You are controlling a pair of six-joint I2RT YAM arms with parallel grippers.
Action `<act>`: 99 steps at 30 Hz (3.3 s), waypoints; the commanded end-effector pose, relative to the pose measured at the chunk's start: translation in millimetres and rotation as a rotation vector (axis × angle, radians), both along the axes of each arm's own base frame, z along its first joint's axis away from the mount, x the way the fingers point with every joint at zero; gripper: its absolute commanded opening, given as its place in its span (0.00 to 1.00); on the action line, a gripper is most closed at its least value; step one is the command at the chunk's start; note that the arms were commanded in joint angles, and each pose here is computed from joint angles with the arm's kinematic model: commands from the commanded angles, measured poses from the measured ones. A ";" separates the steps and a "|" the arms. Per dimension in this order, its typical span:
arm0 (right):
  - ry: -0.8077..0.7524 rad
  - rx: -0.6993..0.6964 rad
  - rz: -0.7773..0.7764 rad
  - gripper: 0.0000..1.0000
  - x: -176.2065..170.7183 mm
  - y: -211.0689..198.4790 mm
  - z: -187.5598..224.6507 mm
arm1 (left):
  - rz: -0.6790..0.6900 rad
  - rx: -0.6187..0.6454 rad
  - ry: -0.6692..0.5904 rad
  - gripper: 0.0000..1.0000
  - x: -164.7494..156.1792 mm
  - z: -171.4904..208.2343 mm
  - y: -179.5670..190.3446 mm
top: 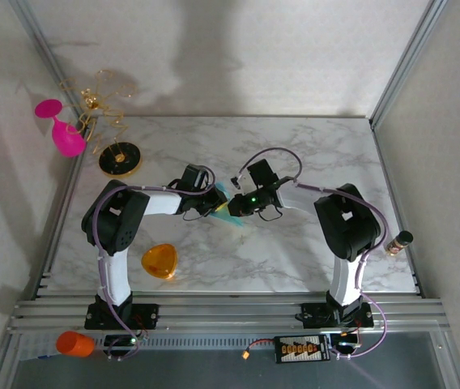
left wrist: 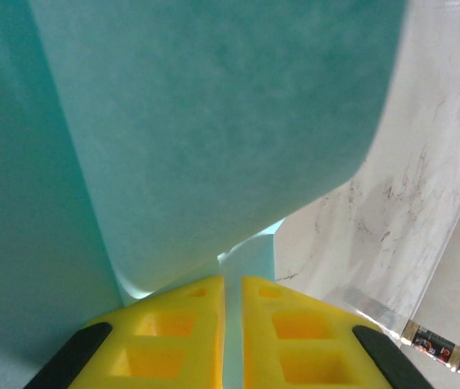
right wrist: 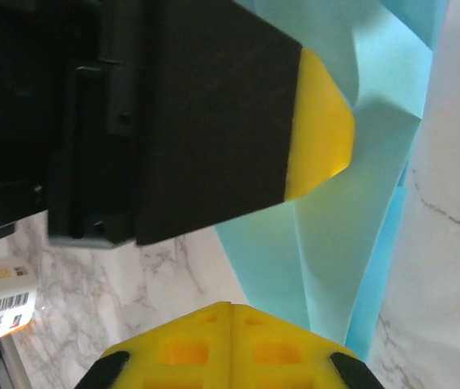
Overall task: Fold a paper plane with a square sheet of paper (pick it up from the middle)
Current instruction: Fourth fold the wing at the center of the table.
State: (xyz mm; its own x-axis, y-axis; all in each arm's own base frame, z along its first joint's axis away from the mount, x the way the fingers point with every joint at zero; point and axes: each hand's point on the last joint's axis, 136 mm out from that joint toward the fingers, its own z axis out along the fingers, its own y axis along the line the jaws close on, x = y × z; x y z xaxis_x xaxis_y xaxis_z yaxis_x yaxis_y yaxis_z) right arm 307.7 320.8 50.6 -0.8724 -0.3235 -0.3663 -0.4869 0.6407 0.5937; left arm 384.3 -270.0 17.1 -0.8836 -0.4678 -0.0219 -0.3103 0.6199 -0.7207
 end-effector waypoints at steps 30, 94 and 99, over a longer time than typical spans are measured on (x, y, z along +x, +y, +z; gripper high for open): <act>0.017 -0.129 -0.054 0.07 3.5 -16.6 -33.2 | 0.044 0.138 0.182 0.15 -28.8 -54.9 25.9; 0.179 -0.269 -0.071 0.06 -39.0 -52.8 -90.9 | 0.016 0.134 -0.093 0.19 44.5 -6.5 54.3; 0.181 -0.274 -0.074 0.07 -39.6 -54.0 -91.8 | 0.043 0.158 -0.077 0.18 46.1 -11.9 64.1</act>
State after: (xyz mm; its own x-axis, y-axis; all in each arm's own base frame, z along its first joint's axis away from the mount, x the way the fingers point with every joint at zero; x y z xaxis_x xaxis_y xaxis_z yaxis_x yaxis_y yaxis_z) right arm 301.8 305.1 15.0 -0.9001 -0.3098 -0.3063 -0.4337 0.7027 0.5640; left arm 429.9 -224.4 21.7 -0.8700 -0.4665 -0.1596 -0.2408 0.6845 -0.6881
